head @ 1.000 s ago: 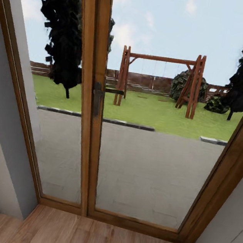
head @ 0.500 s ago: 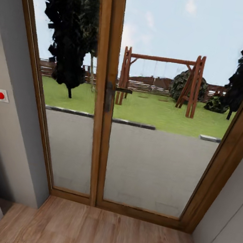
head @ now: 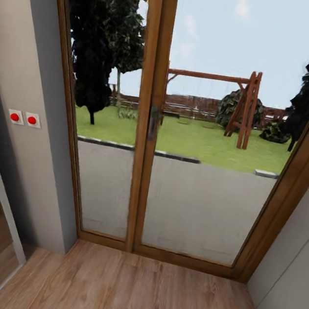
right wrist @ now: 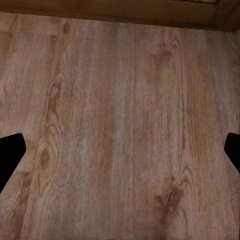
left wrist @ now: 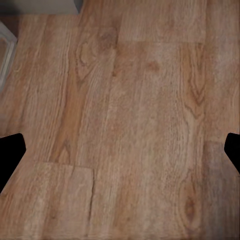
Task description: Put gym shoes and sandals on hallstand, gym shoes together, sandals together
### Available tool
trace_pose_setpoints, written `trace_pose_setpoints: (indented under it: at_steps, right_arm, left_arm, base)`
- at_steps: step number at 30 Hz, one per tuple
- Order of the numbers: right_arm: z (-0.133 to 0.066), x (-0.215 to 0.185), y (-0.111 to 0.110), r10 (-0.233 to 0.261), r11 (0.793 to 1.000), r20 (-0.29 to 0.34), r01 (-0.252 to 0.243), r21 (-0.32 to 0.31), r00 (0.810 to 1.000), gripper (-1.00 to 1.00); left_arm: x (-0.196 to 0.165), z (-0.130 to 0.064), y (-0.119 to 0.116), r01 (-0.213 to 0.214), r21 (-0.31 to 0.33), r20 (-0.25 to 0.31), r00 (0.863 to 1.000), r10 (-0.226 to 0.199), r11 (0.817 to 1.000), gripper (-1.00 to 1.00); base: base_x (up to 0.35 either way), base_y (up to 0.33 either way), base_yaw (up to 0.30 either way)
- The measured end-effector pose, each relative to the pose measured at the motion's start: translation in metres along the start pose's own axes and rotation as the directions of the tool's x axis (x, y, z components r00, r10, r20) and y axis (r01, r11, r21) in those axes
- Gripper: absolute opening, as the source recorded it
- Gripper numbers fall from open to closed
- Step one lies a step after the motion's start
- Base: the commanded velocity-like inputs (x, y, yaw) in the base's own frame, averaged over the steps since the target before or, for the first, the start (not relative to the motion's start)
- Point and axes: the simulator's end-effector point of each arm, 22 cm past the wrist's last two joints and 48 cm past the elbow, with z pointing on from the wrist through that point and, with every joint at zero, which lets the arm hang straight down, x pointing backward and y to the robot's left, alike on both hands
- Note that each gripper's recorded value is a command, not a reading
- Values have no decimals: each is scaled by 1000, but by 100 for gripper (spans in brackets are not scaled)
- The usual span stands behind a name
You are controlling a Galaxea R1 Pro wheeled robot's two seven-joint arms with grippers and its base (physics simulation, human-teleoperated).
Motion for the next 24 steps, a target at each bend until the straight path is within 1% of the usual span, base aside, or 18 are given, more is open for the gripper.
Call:
trace_pose_setpoints:
  at_steps: [4,10,24]
  right_arm:
    - [0,1,0,0,1000,-2,0,1,1000,100]
    - [0,3,-1,-1,1000,-7,1,3,1000,100]
    - [0,9,-2,-2,1000,-22,2,8,1000,100]
  left_arm:
    - [1,0,0,0,0,-1,1000,0,1000,100]
    - [4,0,0,-1,0,-7,1000,1,1000,100]
    - [13,-1,-1,-2,1,-26,1000,2,1000,100]
  base:
    - [-234,199,46]
    - [-164,145,128]
    - [-31,27,174]
